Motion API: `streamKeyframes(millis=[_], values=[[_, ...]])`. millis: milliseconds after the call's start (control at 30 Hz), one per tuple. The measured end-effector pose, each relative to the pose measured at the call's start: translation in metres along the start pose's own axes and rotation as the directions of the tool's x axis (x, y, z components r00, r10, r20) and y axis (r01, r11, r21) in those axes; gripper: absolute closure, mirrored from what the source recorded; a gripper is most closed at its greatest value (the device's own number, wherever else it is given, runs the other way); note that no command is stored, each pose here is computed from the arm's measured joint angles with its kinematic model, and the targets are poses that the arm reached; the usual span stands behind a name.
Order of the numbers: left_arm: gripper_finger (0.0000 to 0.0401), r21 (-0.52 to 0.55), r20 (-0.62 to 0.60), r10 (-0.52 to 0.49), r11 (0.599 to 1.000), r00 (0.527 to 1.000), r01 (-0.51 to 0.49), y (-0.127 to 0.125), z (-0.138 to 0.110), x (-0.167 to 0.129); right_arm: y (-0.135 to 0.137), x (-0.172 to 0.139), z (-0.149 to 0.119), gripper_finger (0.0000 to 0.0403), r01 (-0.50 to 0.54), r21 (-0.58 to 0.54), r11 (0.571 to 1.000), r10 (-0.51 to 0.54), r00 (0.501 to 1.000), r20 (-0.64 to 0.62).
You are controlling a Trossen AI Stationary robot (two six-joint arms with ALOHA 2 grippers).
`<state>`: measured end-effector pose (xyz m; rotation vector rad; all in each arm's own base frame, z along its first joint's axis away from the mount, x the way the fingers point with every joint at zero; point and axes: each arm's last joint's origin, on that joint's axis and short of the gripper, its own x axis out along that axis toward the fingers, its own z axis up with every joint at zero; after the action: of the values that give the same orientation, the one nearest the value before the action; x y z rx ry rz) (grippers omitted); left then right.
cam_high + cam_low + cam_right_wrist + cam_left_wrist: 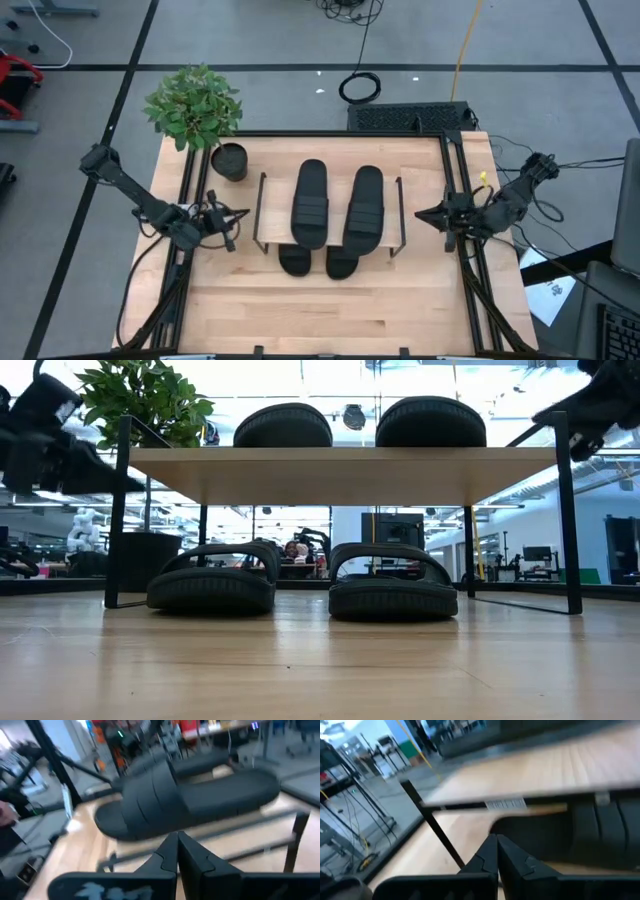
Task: Pick and place slides into the shelf
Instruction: Return to Home Position
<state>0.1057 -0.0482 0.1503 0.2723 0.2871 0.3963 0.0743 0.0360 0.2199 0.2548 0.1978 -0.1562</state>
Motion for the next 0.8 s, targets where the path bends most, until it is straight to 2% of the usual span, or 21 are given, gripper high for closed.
streamKeyframes(millis=[167,300,367,433,533,700,800], values=[[0.04,0.011,0.097,0.007,1.0,0.995,-0.008,0.011,0.013,-0.007,-0.008,-0.012,0.012,0.0403,-0.052,-0.047,0.998,0.057,0.991,0.12],[0.04,0.034,0.234,-0.009,0.999,0.972,0.002,0.021,0.03,-0.014,-0.014,-0.019,0.017,0.0403,-0.051,-0.087,0.995,0.066,0.982,0.176],[0.0401,0.062,0.332,-0.04,0.998,0.943,0.021,0.027,0.041,-0.019,-0.014,-0.02,0.019,0.0403,-0.052,-0.12,0.991,0.073,0.981,0.178],[0.0401,0.088,0.451,-0.078,0.995,0.889,0.042,0.034,0.051,-0.023,-0.013,-0.021,0.023,0.0403,-0.056,-0.141,0.988,0.084,0.976,0.202],[0.0401,0.129,0.578,-0.084,0.992,0.812,0.011,0.043,0.061,-0.028,-0.013,-0.023,0.026,0.0403,-0.061,-0.194,0.979,0.103,0.971,0.215],[0.0401,0.107,0.573,0.044,0.986,0.819,-0.128,0.058,0.06,-0.025,-0.013,-0.025,0.029,0.0403,-0.085,-0.24,0.967,0.138,0.967,0.216],[0.0401,0.091,0.516,0.093,0.983,0.852,-0.162,0.062,0.053,-0.02,-0.014,-0.025,0.03,0.0403,-0.03,-0.265,0.964,0.094,0.968,0.232]])
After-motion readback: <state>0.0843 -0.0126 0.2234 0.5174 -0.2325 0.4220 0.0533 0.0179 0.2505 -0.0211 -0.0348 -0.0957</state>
